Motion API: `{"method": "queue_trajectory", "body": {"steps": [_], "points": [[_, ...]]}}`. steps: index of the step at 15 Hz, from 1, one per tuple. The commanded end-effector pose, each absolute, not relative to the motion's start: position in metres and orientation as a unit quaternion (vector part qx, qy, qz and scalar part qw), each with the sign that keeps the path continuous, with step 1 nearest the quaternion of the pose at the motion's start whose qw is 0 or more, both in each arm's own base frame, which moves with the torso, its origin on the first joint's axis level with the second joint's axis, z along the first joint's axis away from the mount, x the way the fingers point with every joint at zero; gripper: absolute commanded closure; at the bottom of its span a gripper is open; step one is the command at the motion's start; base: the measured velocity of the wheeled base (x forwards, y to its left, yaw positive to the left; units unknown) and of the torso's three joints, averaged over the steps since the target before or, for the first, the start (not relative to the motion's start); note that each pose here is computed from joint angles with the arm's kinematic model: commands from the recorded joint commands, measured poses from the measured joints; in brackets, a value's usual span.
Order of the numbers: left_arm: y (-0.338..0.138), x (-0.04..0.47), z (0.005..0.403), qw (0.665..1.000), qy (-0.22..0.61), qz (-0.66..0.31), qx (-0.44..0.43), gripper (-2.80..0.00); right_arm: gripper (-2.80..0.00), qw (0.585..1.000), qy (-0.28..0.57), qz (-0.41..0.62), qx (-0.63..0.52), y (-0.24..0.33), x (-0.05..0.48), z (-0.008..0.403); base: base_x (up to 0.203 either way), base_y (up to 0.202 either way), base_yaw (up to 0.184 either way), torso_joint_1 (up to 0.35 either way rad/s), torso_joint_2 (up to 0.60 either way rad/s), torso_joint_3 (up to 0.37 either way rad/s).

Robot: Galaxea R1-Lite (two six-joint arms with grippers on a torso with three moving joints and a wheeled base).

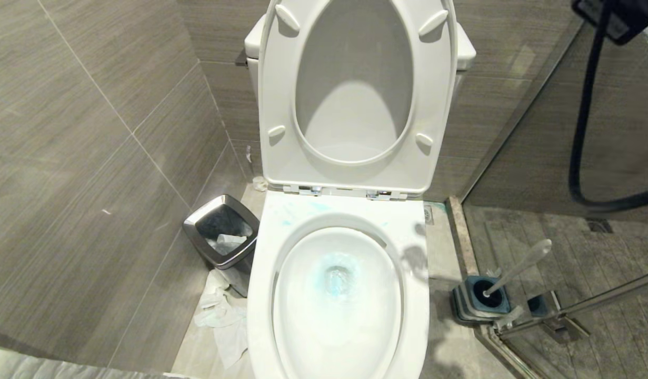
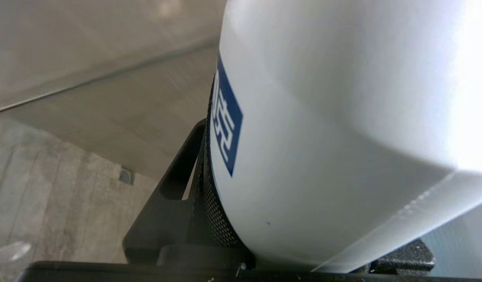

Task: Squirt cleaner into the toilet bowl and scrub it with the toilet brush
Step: Place the cleaning agent on the floor

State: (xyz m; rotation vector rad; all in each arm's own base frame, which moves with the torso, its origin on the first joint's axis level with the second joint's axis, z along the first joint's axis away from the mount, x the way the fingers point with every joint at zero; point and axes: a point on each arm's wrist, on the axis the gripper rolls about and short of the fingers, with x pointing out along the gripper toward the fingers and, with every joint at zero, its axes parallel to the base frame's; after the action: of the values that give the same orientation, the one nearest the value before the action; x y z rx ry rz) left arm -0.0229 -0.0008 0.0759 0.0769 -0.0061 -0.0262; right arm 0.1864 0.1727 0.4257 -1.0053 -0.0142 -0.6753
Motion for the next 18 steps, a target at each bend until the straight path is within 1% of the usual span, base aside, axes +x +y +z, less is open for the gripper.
{"method": "queue_trajectory", "body": {"steps": [1,3,5,6,7,9,11,12,14,16,18], "points": [[-0.001,-0.022,0.074,0.999,0.001,-0.013,0.038,0.0,0.0,0.822,0.0,-0.346,-0.453,0.154,0.185,0.437,0.0,0.0,0.0,0.0,0.0,0.0],[-0.001,-0.022,0.074,0.999,0.001,-0.013,0.038,0.0,0.0,0.819,0.003,-0.355,-0.45,0.15,0.188,0.44,0.0,0.0,0.0,0.0,0.0,0.0],[-0.001,-0.022,0.074,0.999,0.001,-0.013,0.039,0.0,0.0,0.803,0.025,-0.349,-0.483,0.147,0.198,0.437,0.0,0.0,0.0,0.0,0.0,0.0],[-0.001,-0.022,0.074,0.999,0.001,-0.013,0.038,0.0,0.0,0.806,0.027,-0.338,-0.486,0.147,0.205,0.434,0.0,0.0,0.0,0.0,0.0,0.0],[-0.001,-0.022,0.074,0.999,0.001,-0.013,0.038,0.0,0.0,0.821,0.011,-0.321,-0.472,0.146,0.215,0.431,0.0,0.0,0.0,0.0,0.0,0.0],[-0.001,-0.022,0.074,0.999,0.001,-0.013,0.038,0.0,0.0,0.855,-0.056,-0.225,-0.464,0.135,0.24,0.423,0.0,0.0,0.0,0.0,0.0,0.0],[-0.001,-0.022,0.074,0.999,0.001,-0.013,0.038,0.0,0.0,0.888,-0.071,-0.196,-0.409,0.104,0.252,0.426,0.0,0.0,0.0,0.0,0.0,0.0],[-0.001,-0.022,0.074,0.999,0.001,-0.013,0.039,0.0,0.0,0.908,-0.077,-0.176,-0.373,0.094,0.249,0.43,0.0,0.0,0.0,0.0,0.0,0.0],[-0.001,-0.022,0.074,0.999,0.001,-0.013,0.038,0.0,0.0,0.943,-0.086,-0.085,-0.31,0.067,0.237,0.436,0.0,0.0,0.0,0.0,0.0,0.0],[-0.001,-0.022,0.074,0.999,0.001,-0.013,0.038,0.0,0.0,0.975,-0.086,-0.005,-0.203,0.048,0.217,0.44,0.0,0.0,0.0,0.0,0.0,0.0],[-0.001,-0.022,0.074,0.999,0.001,-0.013,0.038,0.0,0.0,0.992,-0.059,0.003,-0.113,0.037,0.218,0.429,0.0,0.0,0.0,0.0,0.0,0.0]]}}
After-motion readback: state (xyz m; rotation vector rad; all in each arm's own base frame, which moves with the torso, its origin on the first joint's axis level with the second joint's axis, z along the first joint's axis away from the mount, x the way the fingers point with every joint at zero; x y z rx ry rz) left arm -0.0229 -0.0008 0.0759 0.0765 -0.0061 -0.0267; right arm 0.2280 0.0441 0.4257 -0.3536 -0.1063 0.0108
